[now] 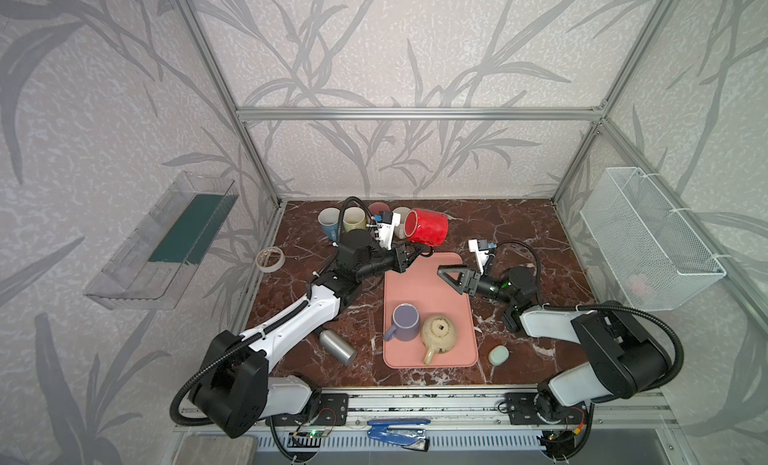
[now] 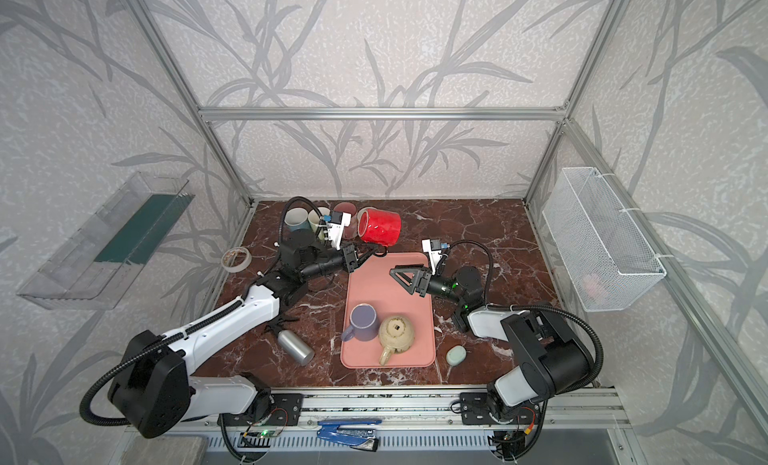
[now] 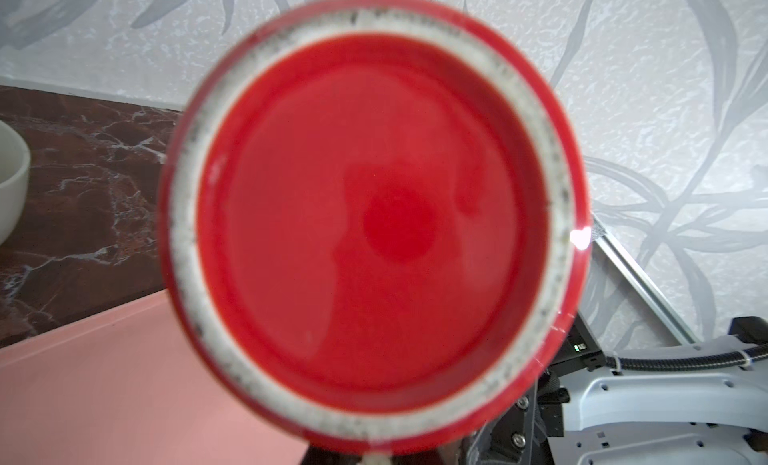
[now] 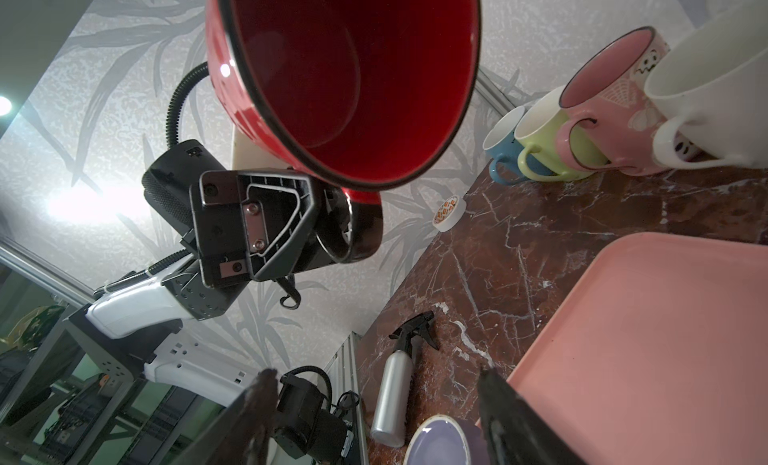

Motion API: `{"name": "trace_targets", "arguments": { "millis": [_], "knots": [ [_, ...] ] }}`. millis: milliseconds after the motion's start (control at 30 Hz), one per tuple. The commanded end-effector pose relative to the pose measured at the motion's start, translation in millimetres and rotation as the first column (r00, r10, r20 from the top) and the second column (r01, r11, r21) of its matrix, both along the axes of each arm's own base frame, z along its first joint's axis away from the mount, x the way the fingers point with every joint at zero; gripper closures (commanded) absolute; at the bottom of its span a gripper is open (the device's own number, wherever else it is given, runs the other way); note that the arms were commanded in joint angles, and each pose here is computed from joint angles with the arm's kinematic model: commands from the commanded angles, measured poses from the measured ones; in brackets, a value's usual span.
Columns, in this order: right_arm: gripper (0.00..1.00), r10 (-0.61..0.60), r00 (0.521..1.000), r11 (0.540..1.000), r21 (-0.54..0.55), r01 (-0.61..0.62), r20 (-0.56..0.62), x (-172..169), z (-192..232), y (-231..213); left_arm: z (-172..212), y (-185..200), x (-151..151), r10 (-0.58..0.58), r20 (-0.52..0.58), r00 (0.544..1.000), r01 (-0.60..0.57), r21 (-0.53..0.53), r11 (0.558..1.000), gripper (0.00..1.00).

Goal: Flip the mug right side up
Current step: 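Raise and tilt the red mug opening-up with the right gripper while the left gripper follows, then rotate the red mug upright with the right gripper beside the left gripper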

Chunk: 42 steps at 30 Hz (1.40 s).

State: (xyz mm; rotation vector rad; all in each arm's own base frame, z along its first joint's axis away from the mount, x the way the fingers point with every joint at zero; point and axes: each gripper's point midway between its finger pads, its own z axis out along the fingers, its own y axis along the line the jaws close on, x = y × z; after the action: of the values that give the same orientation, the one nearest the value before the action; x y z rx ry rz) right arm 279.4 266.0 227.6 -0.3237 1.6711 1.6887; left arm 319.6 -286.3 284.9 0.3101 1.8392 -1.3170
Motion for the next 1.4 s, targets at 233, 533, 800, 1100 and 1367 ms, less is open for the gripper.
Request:
{"name": "trace_targets", "arguments": {
  "millis": [233, 533, 800, 1100, 1367],
  "knots": [
    [0.39, 0.055, 0.993, 0.993, 0.094, -0.066, 0.108, -1.2, 58.1, 4.7, 61.4, 0.3, -16.3, -0.047, 0.171, 0.984, 0.087, -0.230, 0.969, 1.00],
    [0.49, 0.048, 0.992, 0.990, 0.128, -0.063, 0.113, 10.6, 78.7, 8.3, 68.8, 3.4, -25.6, -0.063, 0.186, 0.981, 0.115, -0.288, 0.951, 1.00],
    [0.54, 0.048, 0.992, 0.990, 0.125, -0.063, 0.120, 12.3, 89.1, 13.7, 67.9, 4.2, -30.2, -0.069, 0.197, 0.978, 0.130, -0.316, 0.940, 1.00],
    [0.61, 0.037, 0.990, 0.990, 0.129, -0.054, 0.134, 13.4, 98.7, 18.4, 72.0, -3.1, -33.1, -0.132, 0.212, 0.968, 0.209, -0.402, 0.891, 1.00],
    [0.69, 0.021, 0.988, 0.991, 0.126, -0.041, 0.154, 14.2, 105.4, 17.0, 66.2, -3.4, -36.3, -0.137, 0.204, 0.969, 0.210, -0.398, 0.893, 1.00]
  ]
}}
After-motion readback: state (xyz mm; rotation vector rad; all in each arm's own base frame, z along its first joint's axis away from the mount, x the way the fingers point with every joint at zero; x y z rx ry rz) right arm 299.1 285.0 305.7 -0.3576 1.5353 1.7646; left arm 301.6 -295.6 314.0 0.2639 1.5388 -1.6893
